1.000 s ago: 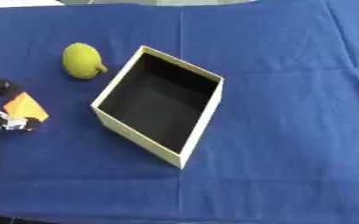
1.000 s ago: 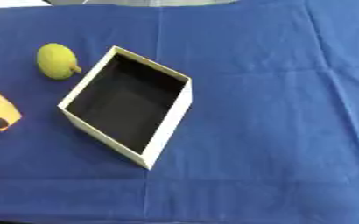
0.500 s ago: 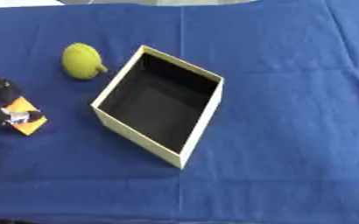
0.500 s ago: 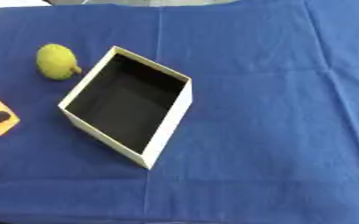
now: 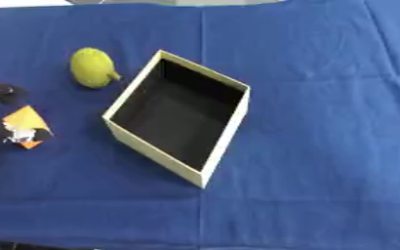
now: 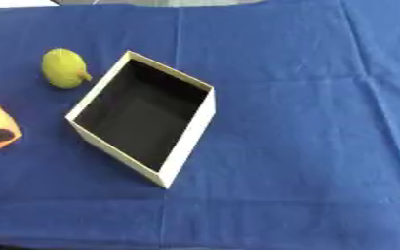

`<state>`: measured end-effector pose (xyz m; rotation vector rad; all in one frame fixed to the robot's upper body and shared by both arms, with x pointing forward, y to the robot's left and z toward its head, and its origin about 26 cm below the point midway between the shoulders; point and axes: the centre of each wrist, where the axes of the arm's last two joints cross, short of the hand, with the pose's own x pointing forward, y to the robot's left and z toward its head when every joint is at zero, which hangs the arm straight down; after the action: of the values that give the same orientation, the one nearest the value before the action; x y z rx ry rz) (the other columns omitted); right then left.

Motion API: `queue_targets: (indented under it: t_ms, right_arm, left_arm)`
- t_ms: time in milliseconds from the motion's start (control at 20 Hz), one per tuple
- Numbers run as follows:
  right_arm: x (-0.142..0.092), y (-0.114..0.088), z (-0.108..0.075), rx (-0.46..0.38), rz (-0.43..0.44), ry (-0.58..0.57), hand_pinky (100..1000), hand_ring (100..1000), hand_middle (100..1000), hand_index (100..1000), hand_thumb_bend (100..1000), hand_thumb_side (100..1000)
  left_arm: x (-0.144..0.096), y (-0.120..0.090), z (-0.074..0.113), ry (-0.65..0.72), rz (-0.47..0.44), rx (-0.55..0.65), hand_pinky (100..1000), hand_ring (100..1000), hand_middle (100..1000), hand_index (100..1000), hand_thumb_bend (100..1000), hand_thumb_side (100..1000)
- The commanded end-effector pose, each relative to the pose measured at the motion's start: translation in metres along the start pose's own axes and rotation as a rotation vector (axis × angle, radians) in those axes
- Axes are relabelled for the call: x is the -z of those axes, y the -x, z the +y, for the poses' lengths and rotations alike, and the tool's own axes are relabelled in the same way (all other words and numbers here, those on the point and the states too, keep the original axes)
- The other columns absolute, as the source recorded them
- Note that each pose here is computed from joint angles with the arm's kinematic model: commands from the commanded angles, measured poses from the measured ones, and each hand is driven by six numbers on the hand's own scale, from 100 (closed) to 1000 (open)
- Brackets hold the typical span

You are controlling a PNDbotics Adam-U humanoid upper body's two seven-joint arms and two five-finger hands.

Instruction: Pick up objects on the table and place them in the box.

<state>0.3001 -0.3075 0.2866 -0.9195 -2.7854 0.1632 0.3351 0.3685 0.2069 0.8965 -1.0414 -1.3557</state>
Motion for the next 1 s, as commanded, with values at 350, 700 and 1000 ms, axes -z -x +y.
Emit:
queue_targets:
  t_ms: [350, 700, 1000]
  right_arm:
    - [0.006, -0.003, -0.005, -0.009, -0.020, 0.008, 829, 711, 688, 759, 100, 719]
    - [0.005, -0.003, -0.005, -0.005, -0.015, 0.009, 829, 711, 687, 758, 100, 722]
    - [0.005, -0.003, -0.004, -0.002, -0.014, 0.011, 829, 710, 686, 758, 100, 724]
  left_arm:
    - [-0.018, -0.002, 0.023, -0.101, 0.030, 0.079, 959, 902, 833, 946, 722, 662]
    - [-0.011, 0.004, 0.016, -0.046, 0.042, 0.044, 975, 935, 886, 981, 730, 661]
    - [-0.004, 0.008, 0.010, -0.003, 0.069, 0.032, 977, 936, 888, 999, 770, 683]
